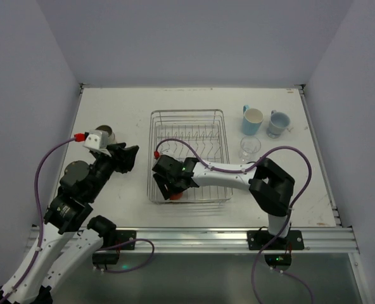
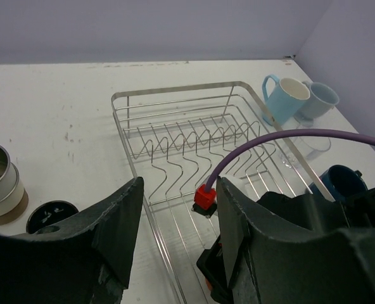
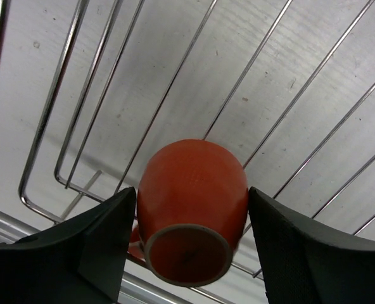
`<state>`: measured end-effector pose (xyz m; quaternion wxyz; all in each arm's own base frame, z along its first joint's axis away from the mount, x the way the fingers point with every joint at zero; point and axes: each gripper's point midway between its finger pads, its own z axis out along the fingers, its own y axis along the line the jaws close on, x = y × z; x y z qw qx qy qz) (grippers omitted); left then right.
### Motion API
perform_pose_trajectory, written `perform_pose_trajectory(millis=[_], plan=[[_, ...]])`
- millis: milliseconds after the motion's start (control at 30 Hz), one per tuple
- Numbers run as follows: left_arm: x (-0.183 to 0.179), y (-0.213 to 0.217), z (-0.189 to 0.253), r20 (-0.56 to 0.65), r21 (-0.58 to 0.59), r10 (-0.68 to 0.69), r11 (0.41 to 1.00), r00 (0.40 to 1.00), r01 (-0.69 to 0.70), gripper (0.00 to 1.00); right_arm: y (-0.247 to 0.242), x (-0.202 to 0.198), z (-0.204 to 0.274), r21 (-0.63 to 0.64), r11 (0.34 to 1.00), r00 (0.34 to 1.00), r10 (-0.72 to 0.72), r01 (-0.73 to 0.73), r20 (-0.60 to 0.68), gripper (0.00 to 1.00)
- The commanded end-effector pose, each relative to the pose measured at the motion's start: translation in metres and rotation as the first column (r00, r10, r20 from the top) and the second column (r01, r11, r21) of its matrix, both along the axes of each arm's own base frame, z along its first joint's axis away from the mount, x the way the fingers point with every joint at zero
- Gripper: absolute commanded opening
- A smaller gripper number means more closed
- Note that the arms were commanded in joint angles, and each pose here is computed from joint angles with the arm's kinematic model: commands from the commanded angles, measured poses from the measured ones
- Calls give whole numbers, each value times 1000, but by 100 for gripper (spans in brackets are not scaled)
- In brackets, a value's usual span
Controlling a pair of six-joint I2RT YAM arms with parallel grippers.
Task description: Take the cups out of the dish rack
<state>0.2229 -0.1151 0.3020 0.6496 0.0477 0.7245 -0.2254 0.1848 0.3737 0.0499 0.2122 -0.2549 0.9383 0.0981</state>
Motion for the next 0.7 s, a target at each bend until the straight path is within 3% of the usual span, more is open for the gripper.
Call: perform_pose_trajectory(millis=[0,100,133,267,400,467,567,667], plan=[[0,3,2,20,14,14,1000,1000,-14,54,1,1,9,0,1000,1000,-26,26,18,69],[0,3,3,23,13,14,1000,1000,-14,54,4,2,16,23,999,999,-26,25,28,49],[0,3,3,22,11,12,1000,1000,-12,54,5,5,20,38,999,999,-30,29,43,34],[1,1,2,19,7,2,1000,1000,-2,54,14,19,52,145,989,991,-58,40,120,21],[-2,-9,4,1,-12,-46,999,999,46,55,22,40,98,331,943,979,-99,36,177,16],[-5,-18,3,-20,-33,-92,995,996,91,55,22,51,127,462,887,974,-123,22,189,16],[-13,-34,4,-32,-94,-177,980,984,173,55,13,65,166,618,786,963,-171,7,206,16],[-21,-52,1,-34,-148,-277,952,960,269,56,1,67,202,763,646,964,-180,-34,195,16]])
